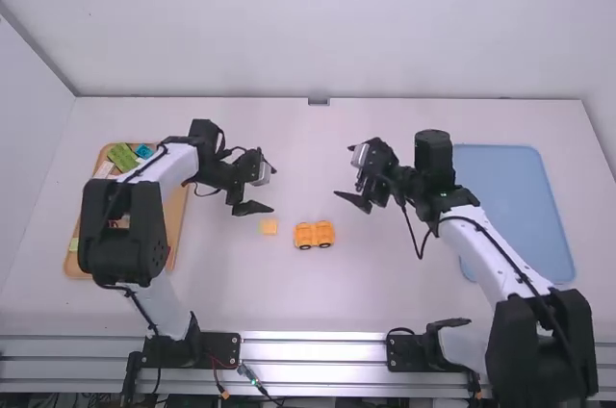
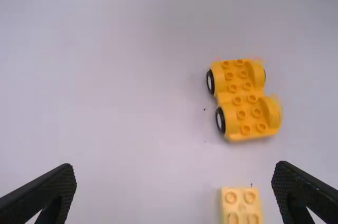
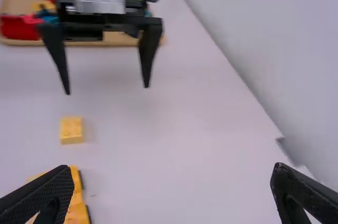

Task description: Assemble lego blocks to make yellow taxi

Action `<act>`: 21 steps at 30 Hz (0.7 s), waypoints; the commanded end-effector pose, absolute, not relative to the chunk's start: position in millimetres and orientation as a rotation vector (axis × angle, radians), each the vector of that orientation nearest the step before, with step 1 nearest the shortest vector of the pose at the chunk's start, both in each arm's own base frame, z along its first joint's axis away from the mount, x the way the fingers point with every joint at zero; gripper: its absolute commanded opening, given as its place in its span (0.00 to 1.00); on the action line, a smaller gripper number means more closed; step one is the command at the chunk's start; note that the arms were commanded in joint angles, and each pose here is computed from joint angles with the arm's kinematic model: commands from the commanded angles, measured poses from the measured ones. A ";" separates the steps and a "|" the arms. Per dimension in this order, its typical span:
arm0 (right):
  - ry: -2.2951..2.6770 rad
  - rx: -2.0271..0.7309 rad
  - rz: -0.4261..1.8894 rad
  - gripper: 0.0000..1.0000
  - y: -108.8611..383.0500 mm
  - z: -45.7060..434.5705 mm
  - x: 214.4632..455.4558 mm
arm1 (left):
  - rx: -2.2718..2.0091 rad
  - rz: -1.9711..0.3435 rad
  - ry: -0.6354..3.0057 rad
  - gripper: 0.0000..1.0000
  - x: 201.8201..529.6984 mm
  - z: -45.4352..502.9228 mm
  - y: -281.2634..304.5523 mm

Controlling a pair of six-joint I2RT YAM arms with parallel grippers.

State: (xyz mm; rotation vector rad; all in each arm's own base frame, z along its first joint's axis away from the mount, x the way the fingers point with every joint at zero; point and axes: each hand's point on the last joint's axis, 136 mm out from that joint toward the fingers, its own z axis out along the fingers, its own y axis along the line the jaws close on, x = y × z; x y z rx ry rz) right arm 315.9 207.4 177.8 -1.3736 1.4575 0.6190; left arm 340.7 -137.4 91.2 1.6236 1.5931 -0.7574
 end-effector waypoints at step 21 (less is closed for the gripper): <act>1.409 -1.674 0.969 0.99 246.0 60.0 255.9 | 1.531 -0.798 1.600 0.99 305.4 31.6 -138.8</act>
